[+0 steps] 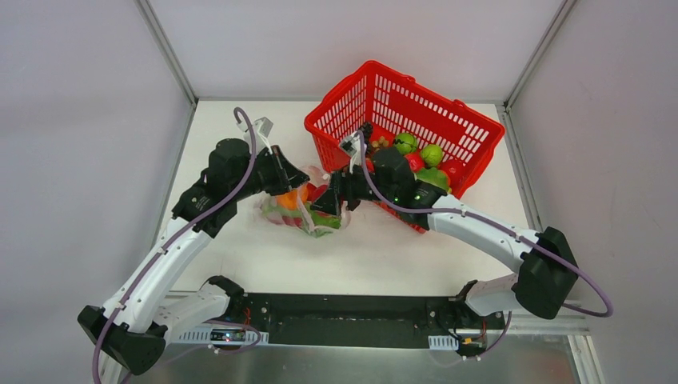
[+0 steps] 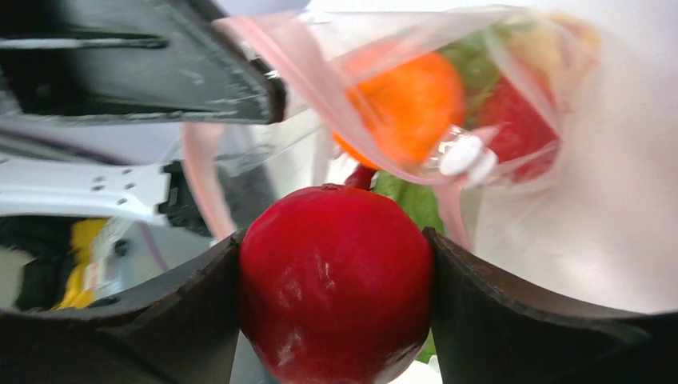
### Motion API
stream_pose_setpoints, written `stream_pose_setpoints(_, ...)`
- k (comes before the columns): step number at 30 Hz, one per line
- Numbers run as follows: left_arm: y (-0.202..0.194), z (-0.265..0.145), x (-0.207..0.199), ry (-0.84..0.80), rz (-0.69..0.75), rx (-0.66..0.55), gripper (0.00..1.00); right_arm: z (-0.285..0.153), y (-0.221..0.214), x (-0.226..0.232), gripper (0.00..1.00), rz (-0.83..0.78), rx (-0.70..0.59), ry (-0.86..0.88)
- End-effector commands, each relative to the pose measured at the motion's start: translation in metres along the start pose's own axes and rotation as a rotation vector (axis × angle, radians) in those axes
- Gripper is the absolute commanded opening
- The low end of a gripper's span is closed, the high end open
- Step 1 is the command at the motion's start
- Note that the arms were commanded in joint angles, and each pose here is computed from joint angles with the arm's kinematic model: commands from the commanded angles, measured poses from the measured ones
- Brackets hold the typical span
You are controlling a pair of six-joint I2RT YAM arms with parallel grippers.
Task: Place the food in the zip-top bag and seal the zipper
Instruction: Place the fake vegetable in the zipper food storage bag.
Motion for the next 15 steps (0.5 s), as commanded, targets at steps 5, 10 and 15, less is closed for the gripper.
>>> stream_pose_setpoints(5,0.033,-0.007,-0.042,-0.149,-0.064,-0.069,0.00,-0.001,0.034,-0.028,0.54,-0.172,-0.227,-0.370)
stream_pose_setpoints(10,0.039,-0.005,-0.063,-0.275,-0.139,-0.055,0.00,0.001,0.048,-0.012,0.58,-0.241,-0.271,-0.302)
stream_pose_setpoints(15,0.045,-0.007,-0.071,-0.317,-0.159,-0.079,0.00,0.003,0.059,-0.005,0.71,-0.261,-0.281,-0.311)
Point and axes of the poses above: each gripper's point midway between its finger pads, its own z axis out along the fingers, its own x axis along the line the jaws close on, y = z × x, the point moved 5 cm from there along -z, back along the fingers, and after that the axes turned 1 degree about -z, right-handed, at the moved point
